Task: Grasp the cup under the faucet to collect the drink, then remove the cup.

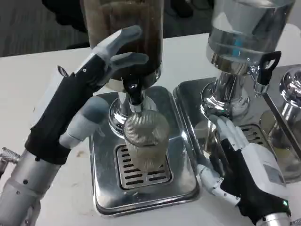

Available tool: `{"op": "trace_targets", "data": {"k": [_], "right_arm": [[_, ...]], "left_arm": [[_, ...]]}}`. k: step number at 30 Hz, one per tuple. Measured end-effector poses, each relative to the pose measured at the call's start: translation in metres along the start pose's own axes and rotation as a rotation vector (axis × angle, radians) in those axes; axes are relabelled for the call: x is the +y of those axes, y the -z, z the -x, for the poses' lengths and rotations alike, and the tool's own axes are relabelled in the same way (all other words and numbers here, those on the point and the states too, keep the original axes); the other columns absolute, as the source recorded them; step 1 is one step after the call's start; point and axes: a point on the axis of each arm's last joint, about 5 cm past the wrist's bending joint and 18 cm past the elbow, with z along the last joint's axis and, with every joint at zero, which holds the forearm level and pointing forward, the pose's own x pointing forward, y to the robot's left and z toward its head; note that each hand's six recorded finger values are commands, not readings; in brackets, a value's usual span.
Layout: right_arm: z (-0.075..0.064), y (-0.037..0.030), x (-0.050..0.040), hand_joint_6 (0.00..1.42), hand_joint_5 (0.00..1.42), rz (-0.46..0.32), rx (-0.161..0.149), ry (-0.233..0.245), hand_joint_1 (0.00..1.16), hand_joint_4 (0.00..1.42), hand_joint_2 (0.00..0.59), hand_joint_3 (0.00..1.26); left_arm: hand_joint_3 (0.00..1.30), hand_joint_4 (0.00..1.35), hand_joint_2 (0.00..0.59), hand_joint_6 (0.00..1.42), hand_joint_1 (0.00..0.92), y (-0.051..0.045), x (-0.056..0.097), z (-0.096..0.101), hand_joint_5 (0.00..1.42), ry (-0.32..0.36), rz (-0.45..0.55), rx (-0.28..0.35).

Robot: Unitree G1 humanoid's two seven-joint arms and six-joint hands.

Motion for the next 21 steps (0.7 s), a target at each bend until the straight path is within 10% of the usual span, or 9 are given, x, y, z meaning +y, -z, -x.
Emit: {"op": "trace_targets", "data": {"k": [21], "right_arm": [[-0.0013,-0.0017,0.0007,0.15,0.01,-0.019,0.003,-0.003,0.36,0.00,0.431,0.03]], "left_arm": [[0.22,0.13,0.103,0.27,0.000,-0.0054,-0.0096,0.0039,0.32,0.077,-0.038,0.003]]}}
